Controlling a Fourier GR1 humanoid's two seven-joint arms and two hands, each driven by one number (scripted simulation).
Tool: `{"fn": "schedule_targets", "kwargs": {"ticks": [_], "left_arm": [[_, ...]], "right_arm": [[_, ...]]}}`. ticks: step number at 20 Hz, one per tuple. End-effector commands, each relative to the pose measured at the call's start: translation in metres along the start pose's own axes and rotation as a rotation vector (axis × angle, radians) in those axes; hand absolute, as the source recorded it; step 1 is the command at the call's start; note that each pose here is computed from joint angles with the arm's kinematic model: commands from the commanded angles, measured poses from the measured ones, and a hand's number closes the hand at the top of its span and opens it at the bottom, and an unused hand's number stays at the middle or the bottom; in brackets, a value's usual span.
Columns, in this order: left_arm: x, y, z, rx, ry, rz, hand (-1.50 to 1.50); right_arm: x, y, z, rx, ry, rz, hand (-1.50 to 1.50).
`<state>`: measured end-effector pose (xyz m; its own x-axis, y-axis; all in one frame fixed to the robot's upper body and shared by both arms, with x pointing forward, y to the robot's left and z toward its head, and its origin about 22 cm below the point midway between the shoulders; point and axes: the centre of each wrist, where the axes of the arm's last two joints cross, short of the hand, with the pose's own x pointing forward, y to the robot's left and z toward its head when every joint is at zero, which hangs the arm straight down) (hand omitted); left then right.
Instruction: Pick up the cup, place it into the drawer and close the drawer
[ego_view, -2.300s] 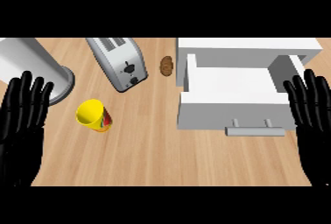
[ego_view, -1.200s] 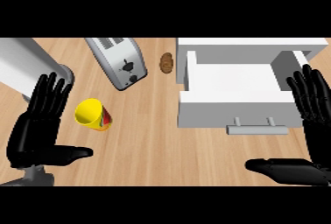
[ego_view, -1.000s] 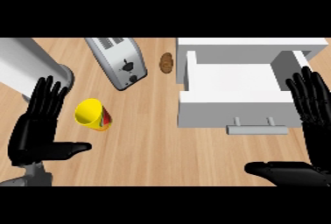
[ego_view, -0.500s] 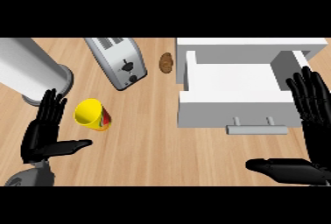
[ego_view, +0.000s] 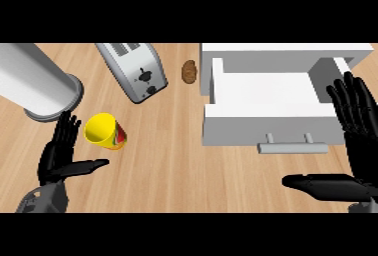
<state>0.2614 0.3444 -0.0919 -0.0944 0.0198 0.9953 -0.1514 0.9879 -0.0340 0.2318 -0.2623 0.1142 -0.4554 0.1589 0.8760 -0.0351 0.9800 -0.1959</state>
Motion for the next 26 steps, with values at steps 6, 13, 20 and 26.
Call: {"fn": "schedule_targets", "kwargs": {"ticks": [6,13,20,26], "left_arm": [[-0.027,0.022,-0.003,0.036,-0.014,0.020,-1.50],[-0.032,0.037,0.006,0.046,-0.060,0.014,-1.50],[-0.046,0.012,0.012,0.019,-0.065,0.017,-1.50],[-0.046,-0.005,0.002,-0.009,-0.075,0.047,-1.50]], "right_arm": [[-0.009,-0.010,0.008,0.009,-0.030,-0.005,-1.50],[0.019,0.004,-0.002,0.030,-0.010,-0.009,-1.50],[0.005,0.009,-0.004,0.032,-0.001,-0.016,-1.50],[-0.002,-0.002,-0.014,0.033,-0.014,-0.019,-1.50]]}}
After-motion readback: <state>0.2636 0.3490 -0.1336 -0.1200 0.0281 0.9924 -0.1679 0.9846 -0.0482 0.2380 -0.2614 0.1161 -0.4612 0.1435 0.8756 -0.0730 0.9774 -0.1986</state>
